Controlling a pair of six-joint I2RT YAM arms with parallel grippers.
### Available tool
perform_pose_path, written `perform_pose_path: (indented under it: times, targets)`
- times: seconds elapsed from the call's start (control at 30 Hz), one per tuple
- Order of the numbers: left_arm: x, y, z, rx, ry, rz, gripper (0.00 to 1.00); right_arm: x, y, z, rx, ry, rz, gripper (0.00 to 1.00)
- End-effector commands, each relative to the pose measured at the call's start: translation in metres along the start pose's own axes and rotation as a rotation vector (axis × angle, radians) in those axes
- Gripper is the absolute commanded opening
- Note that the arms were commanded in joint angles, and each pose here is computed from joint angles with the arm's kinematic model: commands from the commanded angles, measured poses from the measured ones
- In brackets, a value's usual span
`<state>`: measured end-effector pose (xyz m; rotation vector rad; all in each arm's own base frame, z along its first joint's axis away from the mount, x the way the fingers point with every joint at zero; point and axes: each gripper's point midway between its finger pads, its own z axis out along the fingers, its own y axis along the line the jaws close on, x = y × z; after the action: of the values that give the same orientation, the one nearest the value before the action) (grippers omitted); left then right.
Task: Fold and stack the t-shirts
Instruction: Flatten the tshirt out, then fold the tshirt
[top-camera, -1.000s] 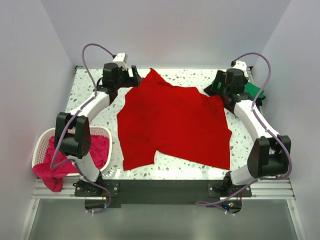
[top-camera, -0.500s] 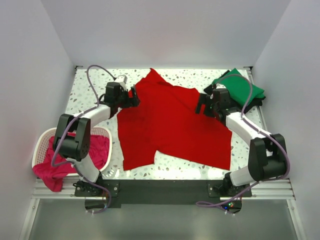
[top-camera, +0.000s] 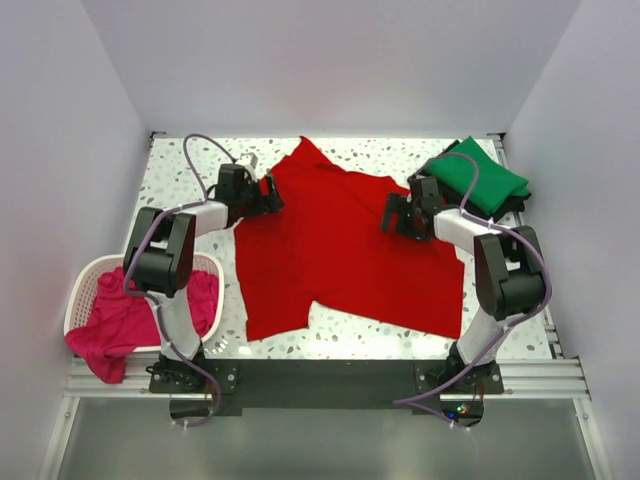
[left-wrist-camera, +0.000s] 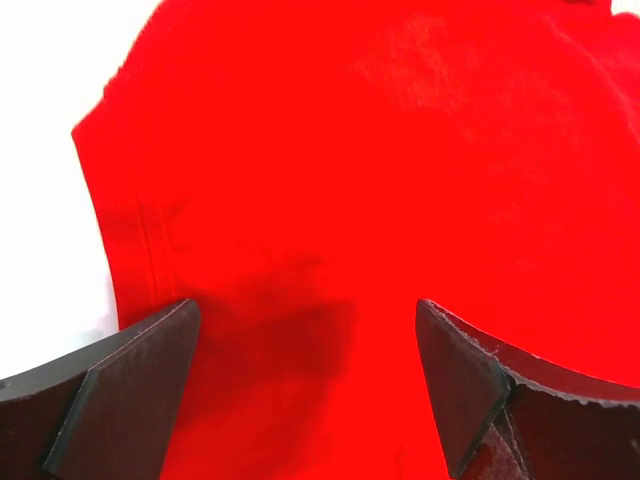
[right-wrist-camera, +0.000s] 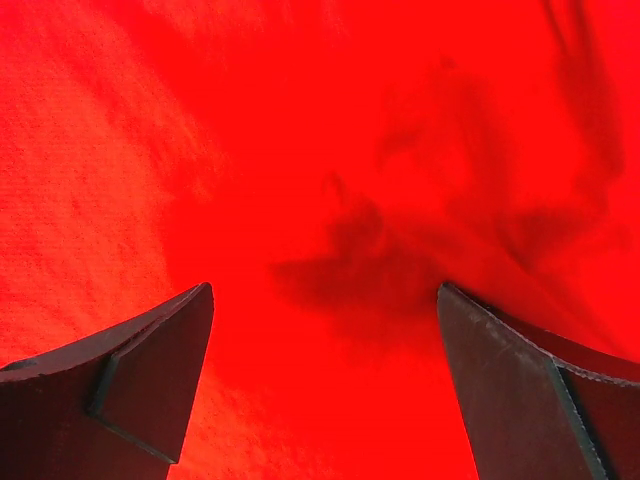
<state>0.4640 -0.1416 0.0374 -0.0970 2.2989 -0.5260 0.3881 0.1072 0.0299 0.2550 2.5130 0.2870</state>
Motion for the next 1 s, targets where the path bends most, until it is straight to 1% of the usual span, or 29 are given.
perform_pose_path:
  times: [0.0, 0.17, 0.2, 0.23, 0.3, 0.4, 0.47, 0.5, 0.57, 0.6, 0.63, 0.7, 0.8, 0.83, 0.87, 0.97]
  targets:
    - [-0.022, -0.003, 0.011, 0.039, -0.039, -0.03, 0.94, -0.02, 0.011, 0.008, -0.013, -0.02, 0.016, 0.96]
    - [-0.032, 0.001, 0.03, 0.034, -0.036, -0.04, 0.94, -0.024, 0.006, 0.023, 0.024, 0.01, 0.021, 0.96]
    - [-0.033, 0.001, 0.032, 0.036, -0.034, -0.041, 0.94, -0.03, 0.008, 0.024, 0.022, 0.003, 0.024, 0.96]
    - [-0.043, -0.002, 0.035, 0.045, -0.049, -0.038, 0.94, -0.027, 0.006, 0.029, 0.03, 0.019, 0.025, 0.96]
    - [-0.038, 0.001, 0.045, 0.042, -0.025, -0.045, 0.94, -0.036, 0.005, 0.032, 0.032, 0.01, 0.031, 0.96]
    - [-0.044, 0.002, 0.058, 0.045, -0.02, -0.047, 0.94, -0.041, 0.0, 0.042, 0.045, 0.02, 0.044, 0.97]
    - [-0.055, 0.002, 0.067, 0.044, -0.031, -0.046, 0.94, -0.041, -0.002, 0.049, 0.055, 0.036, 0.048, 0.97]
    - [-0.057, 0.002, 0.069, 0.041, -0.029, -0.044, 0.94, -0.049, 0.001, 0.05, 0.051, 0.023, 0.048, 0.97]
    - [-0.07, 0.0, 0.075, 0.04, -0.052, -0.037, 0.94, -0.053, 0.001, 0.053, 0.054, 0.03, 0.046, 0.97]
    - [-0.07, 0.002, 0.077, 0.032, -0.044, -0.032, 0.94, -0.059, 0.003, 0.056, 0.051, 0.023, 0.044, 0.97]
    - [-0.082, -0.001, 0.077, 0.037, -0.064, -0.024, 0.94, -0.06, 0.004, 0.057, 0.052, 0.026, 0.041, 0.97]
    - [-0.085, 0.001, 0.079, 0.017, -0.066, -0.013, 0.94, -0.069, 0.008, 0.057, 0.044, 0.013, 0.037, 0.97]
    - [-0.102, 0.0, 0.079, 0.006, -0.102, 0.004, 0.94, -0.079, 0.016, 0.053, 0.013, -0.003, 0.028, 0.96]
    - [-0.111, -0.004, 0.075, 0.011, -0.121, 0.009, 0.94, -0.082, 0.019, 0.051, -0.001, -0.009, 0.023, 0.96]
    - [-0.107, -0.003, 0.072, 0.0, -0.1, 0.006, 0.94, -0.084, 0.022, 0.049, -0.013, -0.015, 0.02, 0.96]
    - [-0.12, -0.016, 0.054, 0.015, -0.126, 0.031, 0.94, -0.09, 0.032, 0.035, -0.049, -0.038, 0.009, 0.92]
